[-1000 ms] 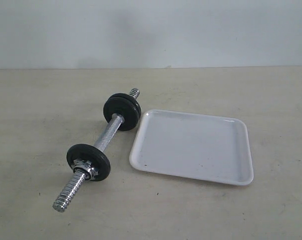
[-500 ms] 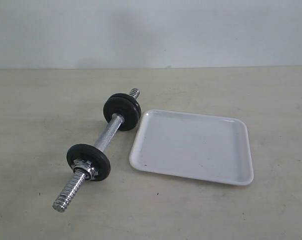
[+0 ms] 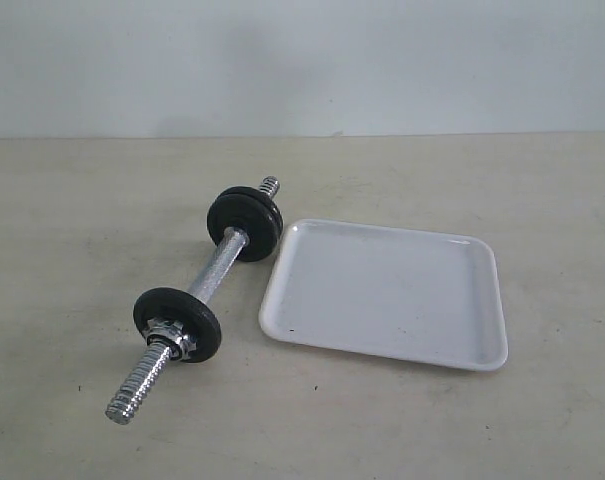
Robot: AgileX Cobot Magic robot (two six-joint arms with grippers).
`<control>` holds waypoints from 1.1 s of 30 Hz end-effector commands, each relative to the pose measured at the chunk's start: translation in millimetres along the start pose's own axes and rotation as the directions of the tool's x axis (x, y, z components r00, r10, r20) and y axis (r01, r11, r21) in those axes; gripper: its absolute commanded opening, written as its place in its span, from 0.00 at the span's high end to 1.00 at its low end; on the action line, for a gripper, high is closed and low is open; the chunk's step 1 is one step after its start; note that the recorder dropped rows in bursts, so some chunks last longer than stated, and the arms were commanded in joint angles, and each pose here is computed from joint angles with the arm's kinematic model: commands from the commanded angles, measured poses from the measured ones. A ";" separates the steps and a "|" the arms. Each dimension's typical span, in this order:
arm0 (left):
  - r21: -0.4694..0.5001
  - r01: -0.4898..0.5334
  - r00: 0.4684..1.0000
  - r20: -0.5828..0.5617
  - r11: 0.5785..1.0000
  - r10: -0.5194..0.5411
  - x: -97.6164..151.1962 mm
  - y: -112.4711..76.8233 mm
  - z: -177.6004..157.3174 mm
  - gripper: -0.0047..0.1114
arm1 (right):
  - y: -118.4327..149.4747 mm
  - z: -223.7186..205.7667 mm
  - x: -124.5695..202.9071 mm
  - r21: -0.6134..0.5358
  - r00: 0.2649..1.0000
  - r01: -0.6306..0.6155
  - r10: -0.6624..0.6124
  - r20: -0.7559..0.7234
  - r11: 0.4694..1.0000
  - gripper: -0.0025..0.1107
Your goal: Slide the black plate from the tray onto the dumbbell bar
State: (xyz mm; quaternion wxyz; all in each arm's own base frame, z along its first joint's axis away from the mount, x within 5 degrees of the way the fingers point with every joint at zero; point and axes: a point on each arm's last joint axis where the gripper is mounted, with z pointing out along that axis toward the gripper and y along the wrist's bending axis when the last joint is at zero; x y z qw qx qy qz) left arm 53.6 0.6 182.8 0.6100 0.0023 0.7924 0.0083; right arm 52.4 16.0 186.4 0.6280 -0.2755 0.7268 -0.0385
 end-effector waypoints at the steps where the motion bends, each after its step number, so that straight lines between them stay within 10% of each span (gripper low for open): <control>1: -0.005 -0.011 1.000 0.008 1.000 0.011 0.0 0.4 0.1 0.92 | -0.8 -0.4 -1.2 0.009 1.000 0.001 -0.001 0.014 1.000 0.98; 33: -0.005 -0.009 1.000 0.008 1.000 0.009 0.0 0.4 0.1 0.92 | -2.3 -0.5 -4.9 0.025 0.998 -0.014 0.013 0.055 1.000 0.98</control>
